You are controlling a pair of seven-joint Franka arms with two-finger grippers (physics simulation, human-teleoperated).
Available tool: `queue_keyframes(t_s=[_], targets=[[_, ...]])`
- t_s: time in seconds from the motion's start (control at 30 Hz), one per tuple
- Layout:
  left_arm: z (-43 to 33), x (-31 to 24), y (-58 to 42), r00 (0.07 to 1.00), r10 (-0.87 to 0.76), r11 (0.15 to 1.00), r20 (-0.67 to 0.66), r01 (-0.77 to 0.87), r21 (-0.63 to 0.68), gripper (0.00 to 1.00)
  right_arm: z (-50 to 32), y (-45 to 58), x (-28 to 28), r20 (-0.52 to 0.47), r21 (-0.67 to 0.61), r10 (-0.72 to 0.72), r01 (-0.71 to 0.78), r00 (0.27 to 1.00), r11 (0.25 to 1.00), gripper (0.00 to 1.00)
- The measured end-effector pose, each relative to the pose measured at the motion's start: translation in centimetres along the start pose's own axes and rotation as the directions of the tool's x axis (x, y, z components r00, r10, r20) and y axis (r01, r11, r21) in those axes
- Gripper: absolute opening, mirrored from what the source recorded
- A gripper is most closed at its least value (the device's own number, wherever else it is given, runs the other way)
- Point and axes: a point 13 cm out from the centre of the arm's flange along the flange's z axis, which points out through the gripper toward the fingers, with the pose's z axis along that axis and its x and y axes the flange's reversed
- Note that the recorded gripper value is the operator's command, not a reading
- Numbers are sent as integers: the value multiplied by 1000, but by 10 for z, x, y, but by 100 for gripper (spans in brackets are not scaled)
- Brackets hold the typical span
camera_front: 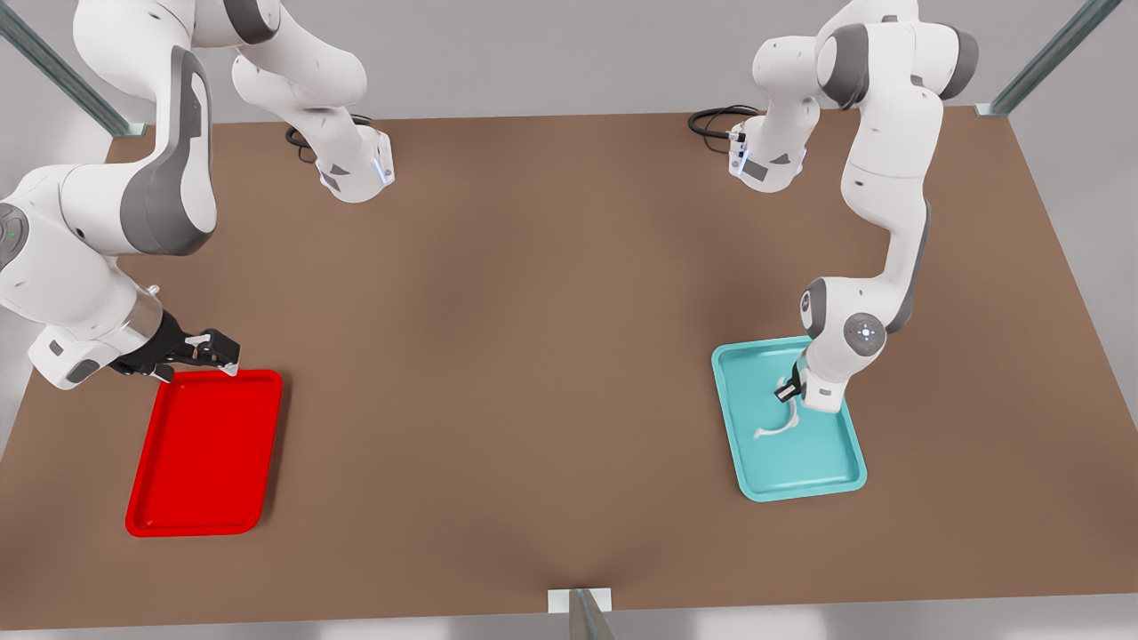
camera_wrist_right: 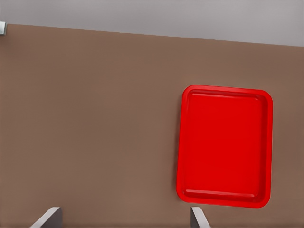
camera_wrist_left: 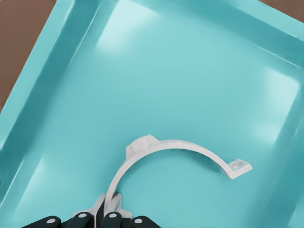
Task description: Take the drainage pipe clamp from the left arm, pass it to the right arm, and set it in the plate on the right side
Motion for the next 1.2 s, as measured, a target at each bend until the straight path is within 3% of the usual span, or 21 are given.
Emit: queue_keyframes(t_s=[0.17, 0.23, 0.43, 0.53, 0.73, 0.9, 1.2], targets=[[-92, -29, -56, 993, 92, 995, 69, -94, 26, 21, 1, -1, 0, -1, 0, -1, 1, 1000, 1000, 100], [-127, -16, -107, 982, 171, 984, 77, -174, 36, 21, 0, 0, 0, -1, 0, -2, 2, 1000, 1000, 100], [-156, 132, -289, 890, 454, 887, 46, -457, 72, 21, 4, 16, -2, -3, -4, -27, 27, 1000, 1000, 100], [-147, 193, -362, 846, 530, 838, 56, -533, 113, 21, 16, 79, -7, -11, -28, -114, 114, 993, 993, 100], [-135, 276, -445, 836, 544, 783, 73, -537, 314, 21, 90, 282, 6, -31, -62, -296, 293, 955, 954, 100], [-154, 300, -477, 843, 522, 743, 129, -523, 416, 21, 138, 302, -4, -9, -107, -242, 240, 970, 965, 100], [-173, 302, -491, 855, 490, 726, 172, -509, 462, 21, 183, 310, 1, 10, -142, -214, 213, 977, 967, 100]])
